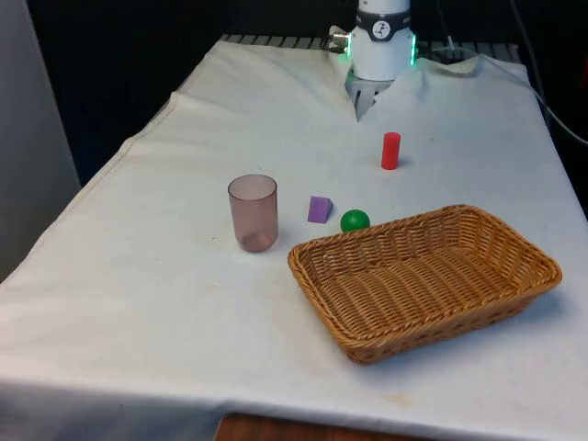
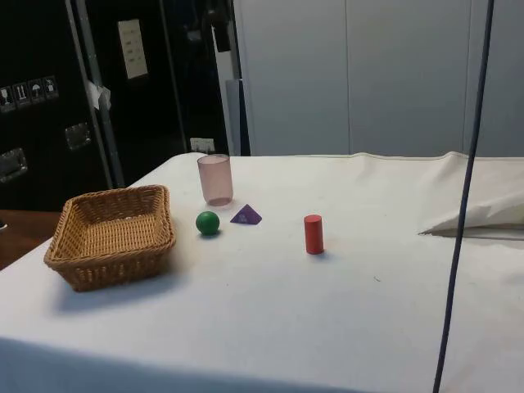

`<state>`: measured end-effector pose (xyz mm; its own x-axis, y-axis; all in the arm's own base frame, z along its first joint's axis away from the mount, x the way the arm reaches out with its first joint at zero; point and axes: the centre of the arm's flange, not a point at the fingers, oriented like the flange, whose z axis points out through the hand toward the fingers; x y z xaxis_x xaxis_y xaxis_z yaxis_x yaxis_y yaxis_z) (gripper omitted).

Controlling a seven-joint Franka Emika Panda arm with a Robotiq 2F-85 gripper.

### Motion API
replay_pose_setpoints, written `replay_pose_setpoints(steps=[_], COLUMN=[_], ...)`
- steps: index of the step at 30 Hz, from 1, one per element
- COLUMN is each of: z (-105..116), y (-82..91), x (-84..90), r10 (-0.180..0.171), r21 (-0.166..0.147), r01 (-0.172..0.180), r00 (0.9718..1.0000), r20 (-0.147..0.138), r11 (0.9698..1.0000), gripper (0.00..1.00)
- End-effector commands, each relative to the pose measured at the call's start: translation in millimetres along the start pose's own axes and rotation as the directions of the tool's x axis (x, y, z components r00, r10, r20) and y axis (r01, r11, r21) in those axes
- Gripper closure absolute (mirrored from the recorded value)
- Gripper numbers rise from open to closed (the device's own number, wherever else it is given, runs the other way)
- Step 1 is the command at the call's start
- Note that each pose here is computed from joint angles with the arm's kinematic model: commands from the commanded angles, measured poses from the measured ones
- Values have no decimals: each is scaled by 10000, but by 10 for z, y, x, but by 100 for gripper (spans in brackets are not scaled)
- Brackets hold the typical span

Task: Pick up the triangular block and place it into the basket.

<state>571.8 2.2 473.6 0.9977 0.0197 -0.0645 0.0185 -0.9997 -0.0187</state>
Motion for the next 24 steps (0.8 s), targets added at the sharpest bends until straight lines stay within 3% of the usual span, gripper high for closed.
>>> replay_pose_setpoints(steps=[1,2,10,11,13,18,19,20,24], z=[29,76,327,316,375,517,516,578,696], y=[6,11,21,18,36,47,46,52,64], x=[11,20,17,23,5,-54,-36,-82,-131], r10=[2,4,-141,-103,-141,-137,-130,-133,-142], r21=[-11,32,-47,-49,-56,-94,-55,-122,-156], r01=[-2,-3,139,102,138,132,128,125,132], r00=[10000,9998,9986,9993,9984,9981,9989,9981,9979], r20=[-11,-183,-500,-362,-550,-595,-460,-602,-629], r11=[10000,10000,9999,9999,9999,9999,9999,9998,9998], gripper=[0,0,0,0,0,0,0,0,0])
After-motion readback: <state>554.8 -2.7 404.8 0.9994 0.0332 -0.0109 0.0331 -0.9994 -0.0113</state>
